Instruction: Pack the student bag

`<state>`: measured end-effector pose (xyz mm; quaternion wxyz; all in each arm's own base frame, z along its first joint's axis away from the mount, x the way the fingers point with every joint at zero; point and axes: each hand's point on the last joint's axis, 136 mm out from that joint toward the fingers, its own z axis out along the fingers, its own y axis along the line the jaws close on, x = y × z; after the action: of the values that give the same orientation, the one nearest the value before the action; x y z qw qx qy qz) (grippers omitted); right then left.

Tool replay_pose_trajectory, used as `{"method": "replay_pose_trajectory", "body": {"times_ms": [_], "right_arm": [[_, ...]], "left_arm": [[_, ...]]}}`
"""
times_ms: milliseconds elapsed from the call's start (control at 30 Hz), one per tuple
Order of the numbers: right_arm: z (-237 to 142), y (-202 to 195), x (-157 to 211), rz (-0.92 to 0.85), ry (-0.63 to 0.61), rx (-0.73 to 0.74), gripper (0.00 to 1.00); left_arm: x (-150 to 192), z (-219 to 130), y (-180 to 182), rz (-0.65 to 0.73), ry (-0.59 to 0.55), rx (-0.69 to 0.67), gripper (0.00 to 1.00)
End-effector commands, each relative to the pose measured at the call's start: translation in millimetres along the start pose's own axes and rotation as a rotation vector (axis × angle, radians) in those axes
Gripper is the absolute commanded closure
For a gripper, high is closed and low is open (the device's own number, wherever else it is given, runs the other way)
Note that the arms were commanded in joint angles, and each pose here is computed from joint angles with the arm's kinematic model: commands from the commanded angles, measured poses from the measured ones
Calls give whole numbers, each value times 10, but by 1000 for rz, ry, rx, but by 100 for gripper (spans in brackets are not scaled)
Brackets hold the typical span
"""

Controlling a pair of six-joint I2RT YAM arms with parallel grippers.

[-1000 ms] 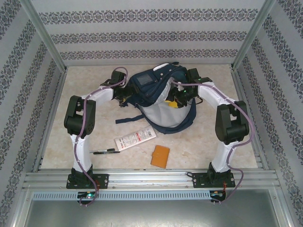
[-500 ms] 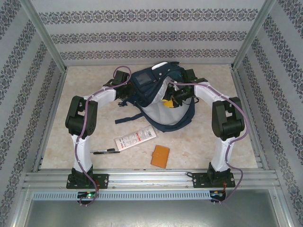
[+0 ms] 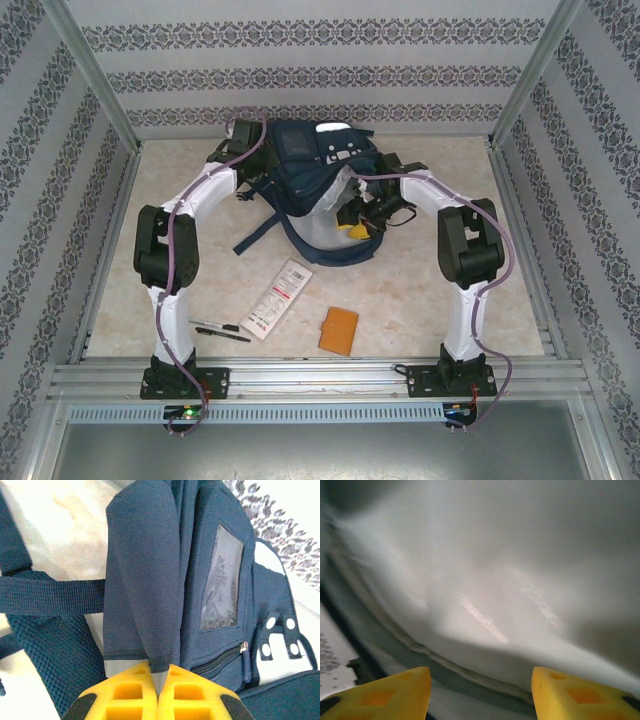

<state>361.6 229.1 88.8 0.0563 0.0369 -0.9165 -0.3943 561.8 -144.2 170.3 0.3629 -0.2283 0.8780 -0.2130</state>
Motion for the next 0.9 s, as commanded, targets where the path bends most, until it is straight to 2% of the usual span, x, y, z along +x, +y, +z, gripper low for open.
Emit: {"method": "replay_pose_trajectory", "body": {"times_ms": [0,133,300,633,733,867], "right_arm": [[76,-114,223,-81,118,150,44],[48,14,331,-216,146,209,44],[-71,-50,387,-431,151,451,44],[-217,108,519,-877,186,766,42],[-294,243,500,-945,114,774,42],[-412,587,534,-993,-56,669,40]], "left_arm": [[-424,-422,-434,21,-124,108,100],[-413,-364,-375,21,-134,91,100],[-429,-268,-252,-11,-135,64,100],[-449,-248,-141,-26,-143,38,100],[-381,-195,-82,-32,-130,30,100],[-241,-137,17,-55,-97,24,100]]}}
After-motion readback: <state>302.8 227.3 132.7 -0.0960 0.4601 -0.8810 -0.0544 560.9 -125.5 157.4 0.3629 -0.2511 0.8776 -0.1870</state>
